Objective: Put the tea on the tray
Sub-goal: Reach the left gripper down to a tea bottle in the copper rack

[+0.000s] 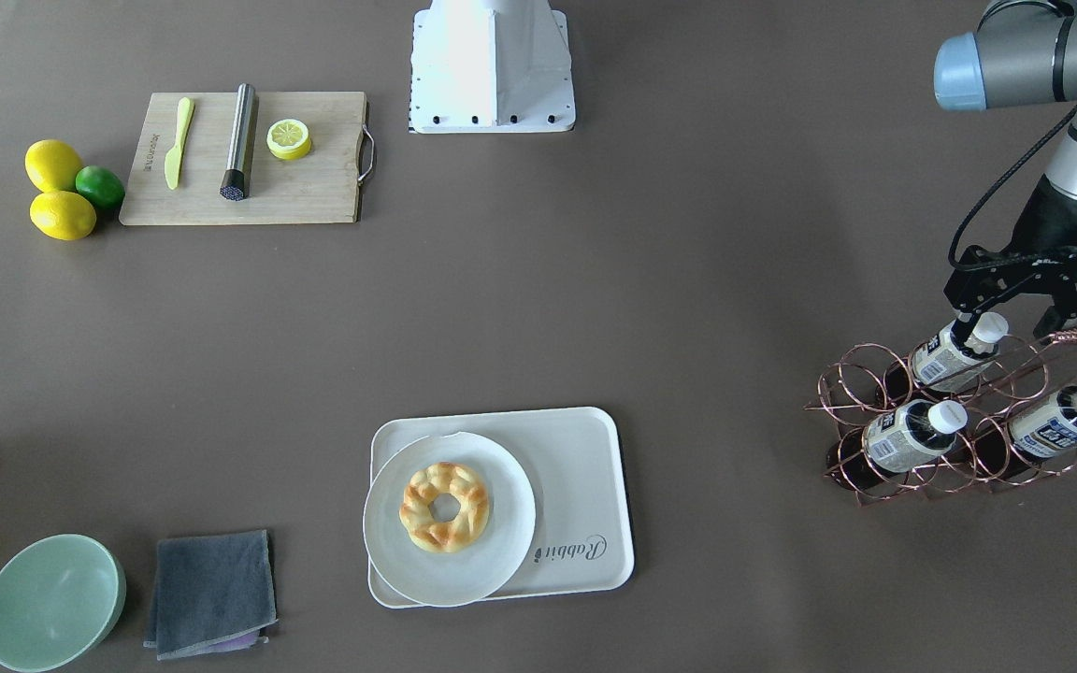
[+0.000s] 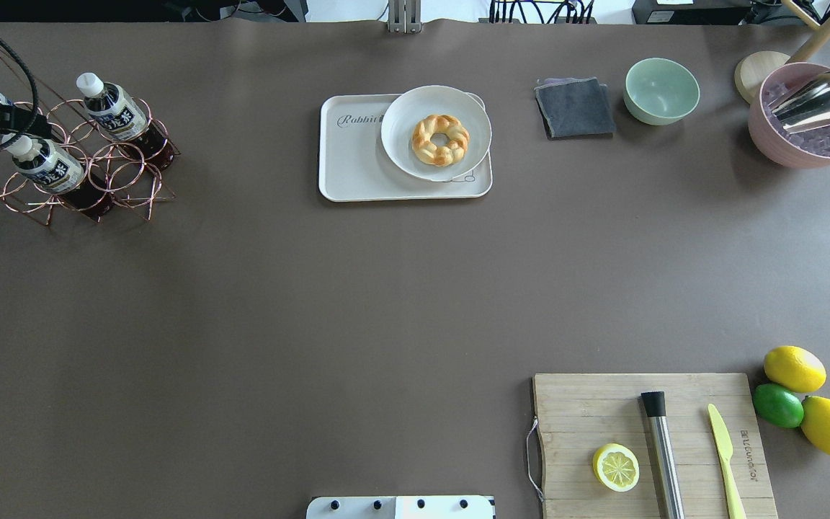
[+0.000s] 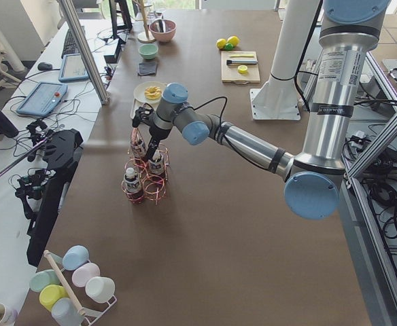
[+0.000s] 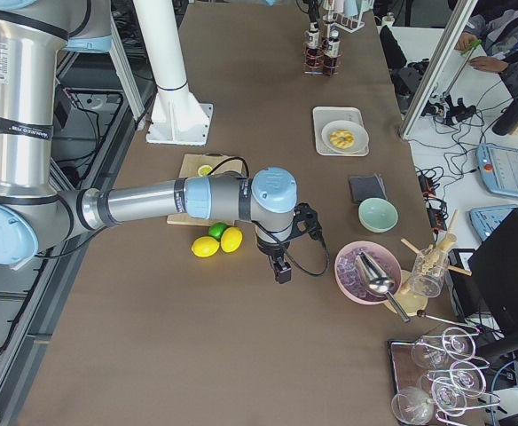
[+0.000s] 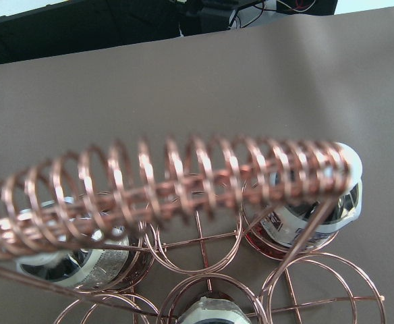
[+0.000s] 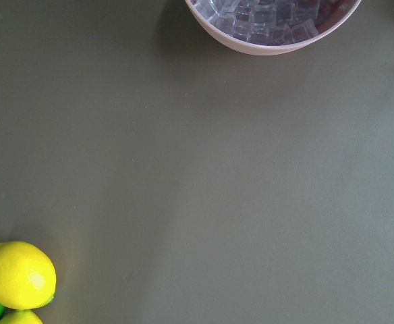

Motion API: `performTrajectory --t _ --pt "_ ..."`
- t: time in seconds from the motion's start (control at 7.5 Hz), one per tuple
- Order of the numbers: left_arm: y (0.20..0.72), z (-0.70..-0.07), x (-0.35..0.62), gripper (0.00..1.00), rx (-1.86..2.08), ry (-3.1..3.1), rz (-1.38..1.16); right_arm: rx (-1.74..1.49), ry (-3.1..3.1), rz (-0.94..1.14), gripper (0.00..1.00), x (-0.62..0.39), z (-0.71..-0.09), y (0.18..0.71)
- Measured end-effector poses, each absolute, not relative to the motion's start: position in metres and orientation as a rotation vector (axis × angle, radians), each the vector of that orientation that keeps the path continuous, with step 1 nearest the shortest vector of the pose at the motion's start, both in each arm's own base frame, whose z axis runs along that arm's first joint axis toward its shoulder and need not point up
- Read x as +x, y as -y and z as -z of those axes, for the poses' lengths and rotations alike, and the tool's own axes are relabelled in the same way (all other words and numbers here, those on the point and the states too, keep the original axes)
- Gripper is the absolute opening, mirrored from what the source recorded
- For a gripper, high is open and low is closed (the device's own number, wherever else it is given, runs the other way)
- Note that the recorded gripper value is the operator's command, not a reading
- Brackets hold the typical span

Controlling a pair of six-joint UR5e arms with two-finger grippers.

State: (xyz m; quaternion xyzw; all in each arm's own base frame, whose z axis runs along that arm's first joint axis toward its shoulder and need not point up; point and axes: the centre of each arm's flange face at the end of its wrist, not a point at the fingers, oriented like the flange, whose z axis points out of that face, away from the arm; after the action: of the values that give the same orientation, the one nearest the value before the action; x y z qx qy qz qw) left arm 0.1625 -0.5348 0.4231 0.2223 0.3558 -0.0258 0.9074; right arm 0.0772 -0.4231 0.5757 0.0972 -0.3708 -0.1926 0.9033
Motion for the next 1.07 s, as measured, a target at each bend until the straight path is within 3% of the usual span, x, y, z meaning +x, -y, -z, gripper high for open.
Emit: performTrajectory --t 0.27,0.4,0.53,0.67,1.07 --pt "0.534 -0.425 0.166 0.77 0.451 -0.735 0.052 0.201 0.766 0.398 1.0 0.077 -0.576 0.423" --pt "0.533 -0.426 0.17 0.58 0.445 -0.735 0.047 0.201 0.766 0.398 1.0 0.077 -0.576 0.423" --pt "0.531 -0.429 0.177 0.09 0.436 -0.735 0.038 0.2 0.767 0.397 1.0 0.077 -0.576 0.423" --pt "0.529 -0.429 0.18 0.0 0.432 -0.736 0.033 0.199 0.767 0.397 1.0 0.077 -0.577 0.422" --pt "0.526 -0.428 0.182 0.0 0.4 -0.768 0.016 0.195 0.77 0.394 1.0 0.077 -0.579 0.42"
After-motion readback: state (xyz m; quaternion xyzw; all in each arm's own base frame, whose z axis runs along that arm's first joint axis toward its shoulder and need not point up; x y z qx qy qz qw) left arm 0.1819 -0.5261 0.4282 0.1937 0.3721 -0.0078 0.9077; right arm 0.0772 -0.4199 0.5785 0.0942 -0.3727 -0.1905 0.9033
